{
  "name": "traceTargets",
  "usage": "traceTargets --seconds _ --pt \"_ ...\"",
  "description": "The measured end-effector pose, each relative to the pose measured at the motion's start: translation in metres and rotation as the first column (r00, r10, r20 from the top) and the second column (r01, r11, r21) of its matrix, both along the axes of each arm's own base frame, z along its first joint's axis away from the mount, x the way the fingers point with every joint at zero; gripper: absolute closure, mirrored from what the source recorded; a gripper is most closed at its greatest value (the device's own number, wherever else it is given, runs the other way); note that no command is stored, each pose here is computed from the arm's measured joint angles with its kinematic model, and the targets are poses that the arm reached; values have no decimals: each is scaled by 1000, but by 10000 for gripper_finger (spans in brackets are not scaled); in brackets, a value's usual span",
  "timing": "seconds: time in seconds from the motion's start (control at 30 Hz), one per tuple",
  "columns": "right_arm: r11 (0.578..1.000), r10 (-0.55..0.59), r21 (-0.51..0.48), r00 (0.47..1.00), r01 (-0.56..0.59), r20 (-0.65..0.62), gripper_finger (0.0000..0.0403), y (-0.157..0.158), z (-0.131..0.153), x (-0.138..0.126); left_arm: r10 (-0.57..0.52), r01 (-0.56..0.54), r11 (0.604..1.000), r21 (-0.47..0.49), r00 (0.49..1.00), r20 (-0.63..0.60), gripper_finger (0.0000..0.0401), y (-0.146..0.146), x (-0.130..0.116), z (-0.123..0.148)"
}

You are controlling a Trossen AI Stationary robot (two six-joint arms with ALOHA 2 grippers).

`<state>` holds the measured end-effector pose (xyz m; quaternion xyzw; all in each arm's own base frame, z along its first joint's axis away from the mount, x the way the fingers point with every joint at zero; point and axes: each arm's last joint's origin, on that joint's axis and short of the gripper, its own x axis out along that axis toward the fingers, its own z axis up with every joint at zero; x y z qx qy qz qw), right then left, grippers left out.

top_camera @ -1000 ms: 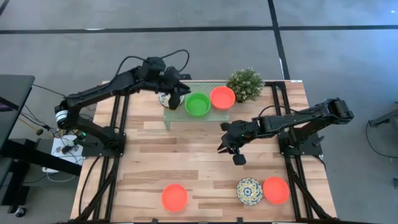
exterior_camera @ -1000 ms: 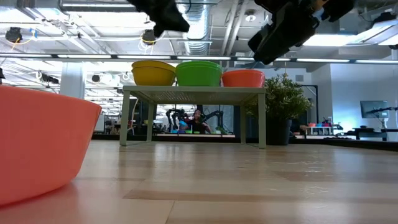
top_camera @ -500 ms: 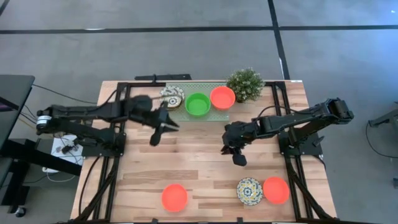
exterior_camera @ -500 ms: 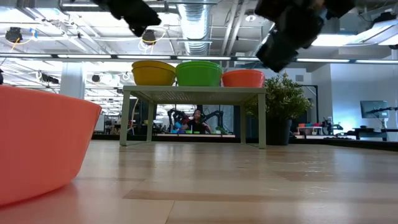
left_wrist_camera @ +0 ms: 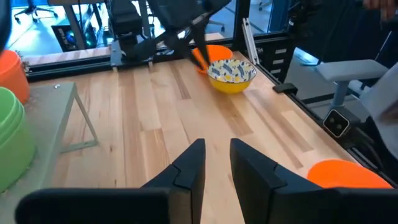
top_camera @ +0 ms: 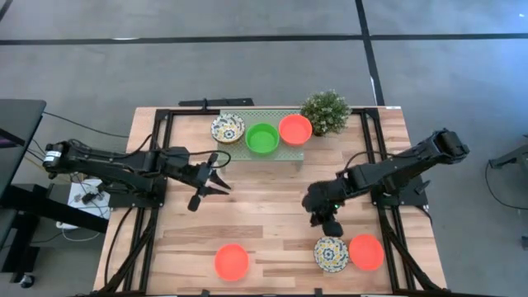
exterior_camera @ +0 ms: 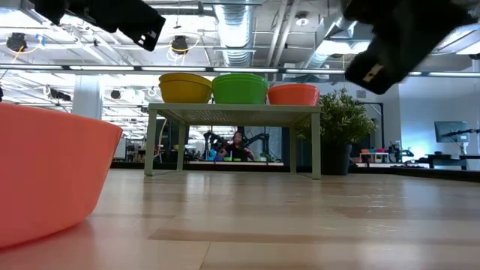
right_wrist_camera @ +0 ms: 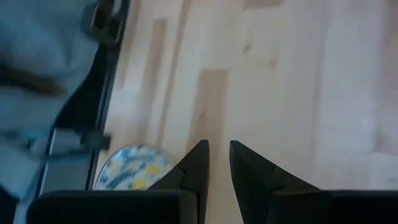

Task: Pick & Place Mini bowls
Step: Stack the white patterned bowl on the white patterned bowls on the shelf

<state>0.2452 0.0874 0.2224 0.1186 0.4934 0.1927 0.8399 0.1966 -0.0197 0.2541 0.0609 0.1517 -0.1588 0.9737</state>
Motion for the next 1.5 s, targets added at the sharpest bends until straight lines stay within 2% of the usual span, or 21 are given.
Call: traceTargets --seconds 0.2,0.33,0.5,0.77,1.0,1.23,1.33,1.5 --pt "992 121 -21 991 -122 -49 343 30 -8 -12 0 0 1000 0 1000 -1 325 0 0 -4" --pt "986 134 -80 985 -143 -108 343 40 -23 -12 0 0 1000 -1 1000 10 325 0 0 -4" --pt "983 113 -126 981 -133 -159 343 44 -39 -7 1 -1 1000 -2 1000 29 325 0 1 -2" --pt "989 73 -107 971 -99 -227 343 46 -51 -3 0 0 1000 -3 999 40 325 0 1 -1" --pt "990 91 -87 967 -114 -237 346 49 -51 -4 1 -1 1000 -3 999 42 325 0 1 -1" --pt "990 105 -68 965 -125 -239 394 50 -51 -5 1 -1 1000 -3 999 47 325 0 1 0" --pt "990 103 -66 967 -121 -232 390 50 -51 -5 1 -1 1000 -4 998 55 325 0 1 1" --pt "999 16 -42 982 -24 -190 398 44 -36 12 -1 1 1000 -3 992 125 325 0 3 7"
